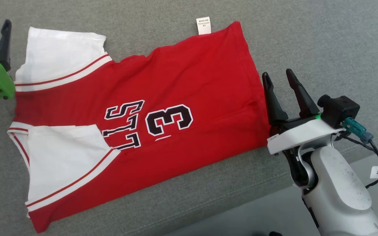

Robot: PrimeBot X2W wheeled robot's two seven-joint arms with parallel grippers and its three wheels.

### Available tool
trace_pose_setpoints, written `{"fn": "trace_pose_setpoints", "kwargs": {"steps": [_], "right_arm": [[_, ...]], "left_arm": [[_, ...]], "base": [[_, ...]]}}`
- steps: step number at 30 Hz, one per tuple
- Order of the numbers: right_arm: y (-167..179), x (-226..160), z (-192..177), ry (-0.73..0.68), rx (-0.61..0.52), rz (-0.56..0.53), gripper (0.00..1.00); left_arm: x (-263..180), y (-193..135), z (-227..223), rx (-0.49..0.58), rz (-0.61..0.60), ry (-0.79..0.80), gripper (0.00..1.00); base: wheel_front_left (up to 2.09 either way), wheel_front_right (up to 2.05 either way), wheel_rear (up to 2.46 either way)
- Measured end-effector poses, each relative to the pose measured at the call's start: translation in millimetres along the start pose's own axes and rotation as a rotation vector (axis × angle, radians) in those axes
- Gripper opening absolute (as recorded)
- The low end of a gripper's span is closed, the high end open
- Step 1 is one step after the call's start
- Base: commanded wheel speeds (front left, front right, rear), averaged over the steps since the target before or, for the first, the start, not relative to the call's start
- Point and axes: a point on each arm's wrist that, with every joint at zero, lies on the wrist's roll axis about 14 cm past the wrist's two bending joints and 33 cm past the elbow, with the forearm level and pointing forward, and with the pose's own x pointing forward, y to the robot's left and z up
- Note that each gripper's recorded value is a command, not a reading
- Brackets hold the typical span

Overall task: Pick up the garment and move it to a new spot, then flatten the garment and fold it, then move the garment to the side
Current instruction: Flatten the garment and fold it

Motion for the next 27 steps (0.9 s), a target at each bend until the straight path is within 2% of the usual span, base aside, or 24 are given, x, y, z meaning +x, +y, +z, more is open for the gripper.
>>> {"fn": "trace_pose_setpoints", "kwargs": {"steps": [2, 12, 27], "right_arm": [[-3.7, 1.6, -2.7, 0.006, -0.001, -0.012, 1.00], [-27.0, -3.7, -18.2, 0.050, -0.013, -0.085, 1.00], [-27.9, -5.4, -22.6, 0.063, -0.013, -0.094, 1.00]], "left_arm": [[11.5, -1.9, -6.4, -0.030, -0.007, 0.024, 1.00], [47.6, -7.9, -55.8, -0.043, -0.032, 0.167, 1.00], [56.4, -14.3, -81.7, 0.007, -0.051, 0.310, 1.00]], "base": [[0.00, 0.00, 0.00], [0.00, 0.00, 0.00], [0.00, 0.00, 0.00]]}}
